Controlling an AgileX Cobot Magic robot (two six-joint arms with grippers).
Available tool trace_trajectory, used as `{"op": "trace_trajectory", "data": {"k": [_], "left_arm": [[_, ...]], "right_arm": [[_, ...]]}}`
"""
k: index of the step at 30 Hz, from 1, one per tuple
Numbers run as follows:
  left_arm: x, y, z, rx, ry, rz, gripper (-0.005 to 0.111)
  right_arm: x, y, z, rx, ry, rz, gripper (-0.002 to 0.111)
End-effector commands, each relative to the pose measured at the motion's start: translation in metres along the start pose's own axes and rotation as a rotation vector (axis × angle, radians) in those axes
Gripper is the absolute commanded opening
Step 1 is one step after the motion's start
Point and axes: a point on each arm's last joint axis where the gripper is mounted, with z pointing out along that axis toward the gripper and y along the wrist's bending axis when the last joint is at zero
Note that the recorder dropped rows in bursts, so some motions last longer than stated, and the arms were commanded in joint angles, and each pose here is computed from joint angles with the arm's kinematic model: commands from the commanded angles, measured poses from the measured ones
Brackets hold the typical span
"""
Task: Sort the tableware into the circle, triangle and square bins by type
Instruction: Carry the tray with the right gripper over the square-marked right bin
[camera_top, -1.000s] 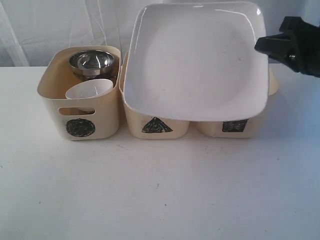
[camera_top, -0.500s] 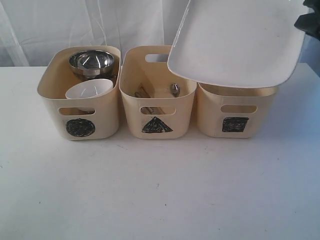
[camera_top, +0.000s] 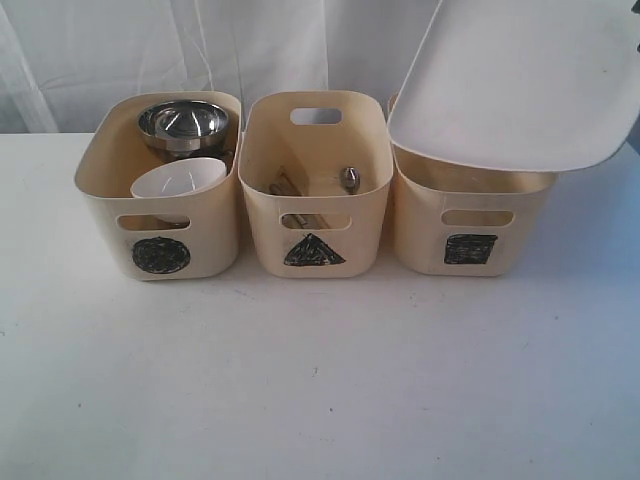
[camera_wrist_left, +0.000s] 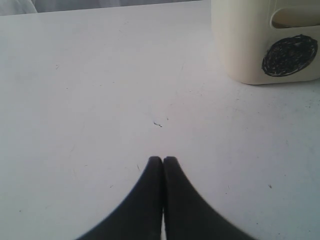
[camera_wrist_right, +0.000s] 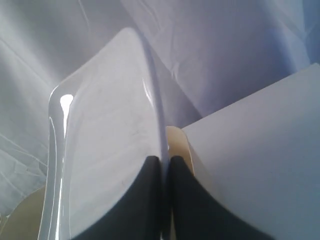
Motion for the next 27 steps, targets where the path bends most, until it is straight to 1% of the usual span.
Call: {"op": "trace_trajectory", "data": {"k": [1,6,10,18,24,27], "left_arm": [[0.001,-0.001,0.0,0.01,0.0,-0.014,0.0],[0.001,-0.001,0.0,0.01,0.0,-0.014,0.0],[0.001,-0.001,0.0,0.01,0.0,-0.014,0.0],[0.001,-0.001,0.0,0.01,0.0,-0.014,0.0],[0.001,-0.001,0.0,0.01,0.0,-0.014,0.0],[0.001,-0.001,0.0,0.01,0.0,-0.014,0.0]], "right_arm": [[-0.009,0.001,-0.005,0.02,-0.048,0.011,0.0],[-0.011,-0.006,-0.005,0.097,-0.068,-0.031,0.0],[-0.014,-0.006,-0.004,0.109,-0.072,-0.092,0.0],[-0.016,0.001,0.003,0.06,-0.061,-0.167,0.0],[-0.009,0.009,0.014,0.059,-0.033,-0.301,0.0],[-0.01,0.014,0.017,0.056,-0.036,-0.335,0.0]]}}
